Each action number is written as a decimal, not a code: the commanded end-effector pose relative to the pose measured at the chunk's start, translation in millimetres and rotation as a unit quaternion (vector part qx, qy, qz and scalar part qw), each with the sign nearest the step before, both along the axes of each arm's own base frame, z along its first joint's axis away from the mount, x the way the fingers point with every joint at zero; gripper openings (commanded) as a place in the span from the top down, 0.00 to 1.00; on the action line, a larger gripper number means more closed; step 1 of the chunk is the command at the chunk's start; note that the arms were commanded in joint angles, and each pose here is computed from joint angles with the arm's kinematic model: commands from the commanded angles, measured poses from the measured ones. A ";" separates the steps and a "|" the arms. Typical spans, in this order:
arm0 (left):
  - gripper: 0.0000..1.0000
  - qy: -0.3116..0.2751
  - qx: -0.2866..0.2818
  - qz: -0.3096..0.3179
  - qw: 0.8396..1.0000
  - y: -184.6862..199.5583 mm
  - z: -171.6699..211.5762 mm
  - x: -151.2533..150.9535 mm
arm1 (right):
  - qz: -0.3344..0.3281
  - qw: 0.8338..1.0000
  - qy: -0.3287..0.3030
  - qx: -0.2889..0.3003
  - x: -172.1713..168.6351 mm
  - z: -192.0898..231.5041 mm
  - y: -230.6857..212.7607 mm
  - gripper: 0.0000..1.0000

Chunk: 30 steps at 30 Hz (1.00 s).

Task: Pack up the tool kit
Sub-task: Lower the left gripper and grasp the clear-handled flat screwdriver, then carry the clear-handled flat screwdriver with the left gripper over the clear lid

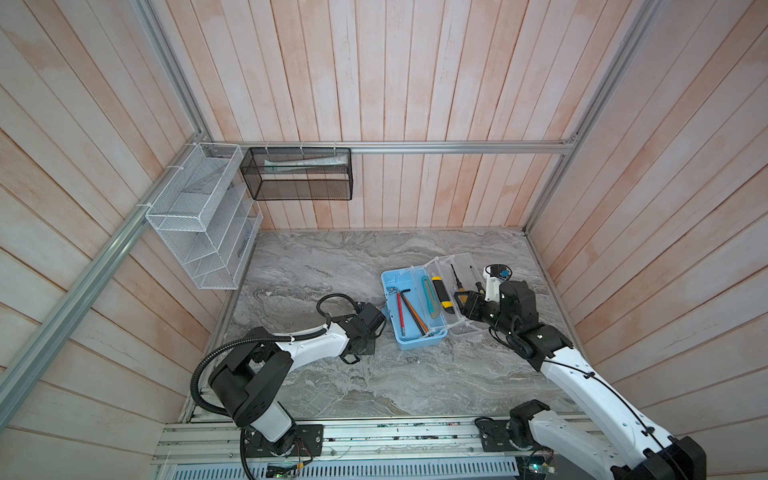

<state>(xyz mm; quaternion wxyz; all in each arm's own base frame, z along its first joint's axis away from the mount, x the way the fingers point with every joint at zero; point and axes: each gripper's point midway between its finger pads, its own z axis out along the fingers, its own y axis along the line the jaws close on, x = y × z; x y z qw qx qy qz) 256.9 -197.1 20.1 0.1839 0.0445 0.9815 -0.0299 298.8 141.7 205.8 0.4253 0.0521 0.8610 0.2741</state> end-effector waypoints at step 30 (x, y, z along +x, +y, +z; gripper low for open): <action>1.00 -0.180 -0.521 0.012 0.835 -189.8 260.8 69.5 | -0.078 0.987 -0.096 0.101 5.5 79.0 -62.4 0.46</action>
